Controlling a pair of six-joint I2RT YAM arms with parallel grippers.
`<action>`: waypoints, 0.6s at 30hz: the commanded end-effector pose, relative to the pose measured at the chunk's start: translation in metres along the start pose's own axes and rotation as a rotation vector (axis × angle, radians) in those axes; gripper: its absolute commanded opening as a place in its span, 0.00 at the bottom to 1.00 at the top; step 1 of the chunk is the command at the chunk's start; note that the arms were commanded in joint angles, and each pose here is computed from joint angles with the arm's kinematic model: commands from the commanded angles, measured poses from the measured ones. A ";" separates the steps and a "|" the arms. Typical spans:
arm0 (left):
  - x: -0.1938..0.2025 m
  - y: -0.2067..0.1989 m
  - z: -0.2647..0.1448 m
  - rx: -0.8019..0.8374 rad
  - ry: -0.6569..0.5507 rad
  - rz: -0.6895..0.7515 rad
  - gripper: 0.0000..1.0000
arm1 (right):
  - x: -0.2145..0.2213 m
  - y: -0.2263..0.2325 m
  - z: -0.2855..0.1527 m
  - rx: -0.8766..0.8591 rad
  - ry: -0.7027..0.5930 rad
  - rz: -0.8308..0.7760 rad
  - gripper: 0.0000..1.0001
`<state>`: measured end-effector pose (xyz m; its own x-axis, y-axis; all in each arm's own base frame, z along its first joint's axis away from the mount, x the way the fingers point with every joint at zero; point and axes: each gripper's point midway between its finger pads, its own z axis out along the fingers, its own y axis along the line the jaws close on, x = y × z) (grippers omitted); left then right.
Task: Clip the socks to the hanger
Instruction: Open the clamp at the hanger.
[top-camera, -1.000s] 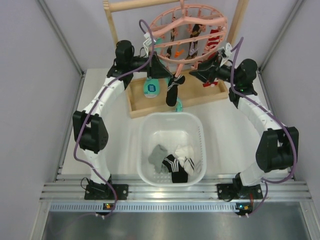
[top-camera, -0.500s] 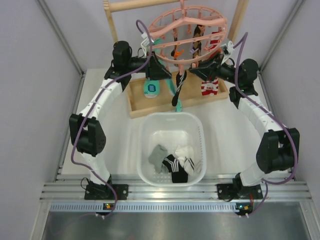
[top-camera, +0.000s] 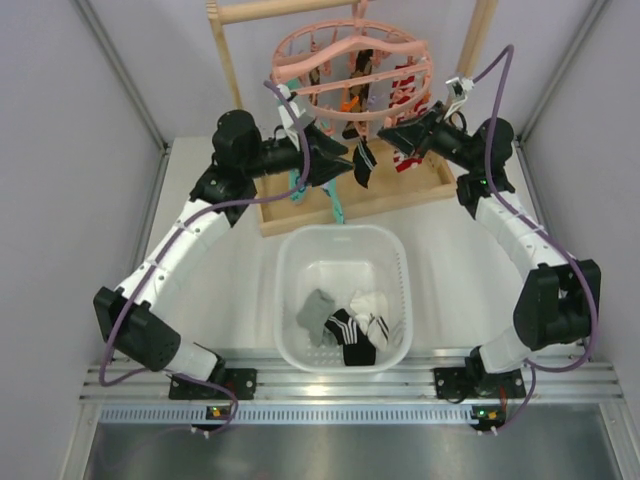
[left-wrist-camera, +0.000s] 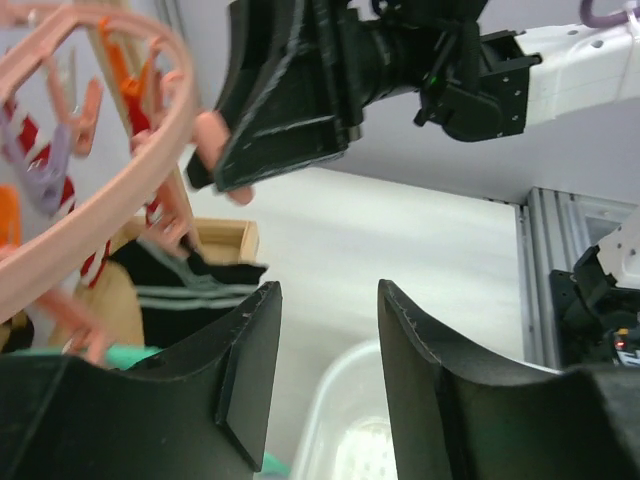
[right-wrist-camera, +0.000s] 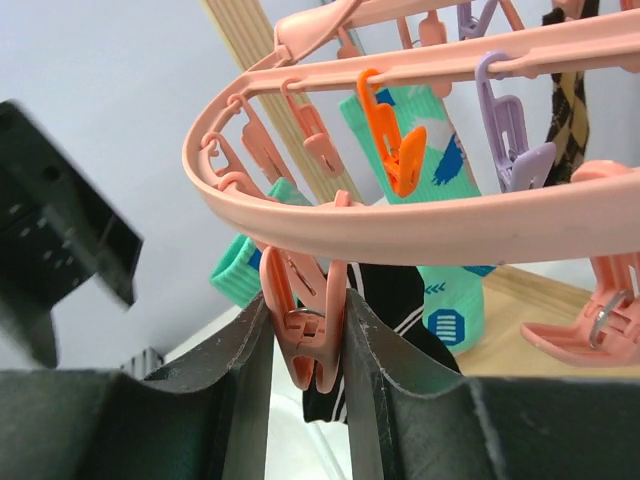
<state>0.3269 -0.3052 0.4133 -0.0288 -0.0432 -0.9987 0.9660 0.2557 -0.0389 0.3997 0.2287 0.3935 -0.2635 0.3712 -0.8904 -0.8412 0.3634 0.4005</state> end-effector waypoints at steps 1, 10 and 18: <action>-0.008 -0.002 0.018 -0.080 -0.035 0.179 0.48 | -0.043 0.030 0.004 0.015 -0.125 0.005 0.00; -0.003 0.011 0.061 -0.231 -0.085 0.157 0.50 | -0.052 0.048 0.002 0.013 -0.150 0.033 0.00; -0.008 0.024 0.068 -0.276 -0.134 0.160 0.50 | -0.038 0.054 0.004 0.011 -0.136 0.045 0.00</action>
<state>0.3612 -0.3665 0.3888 0.0736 -0.0208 -0.9971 0.8761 0.4790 0.0547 0.3780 0.2371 0.4294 -0.2770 0.4600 -0.8436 -0.8151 0.3525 0.4598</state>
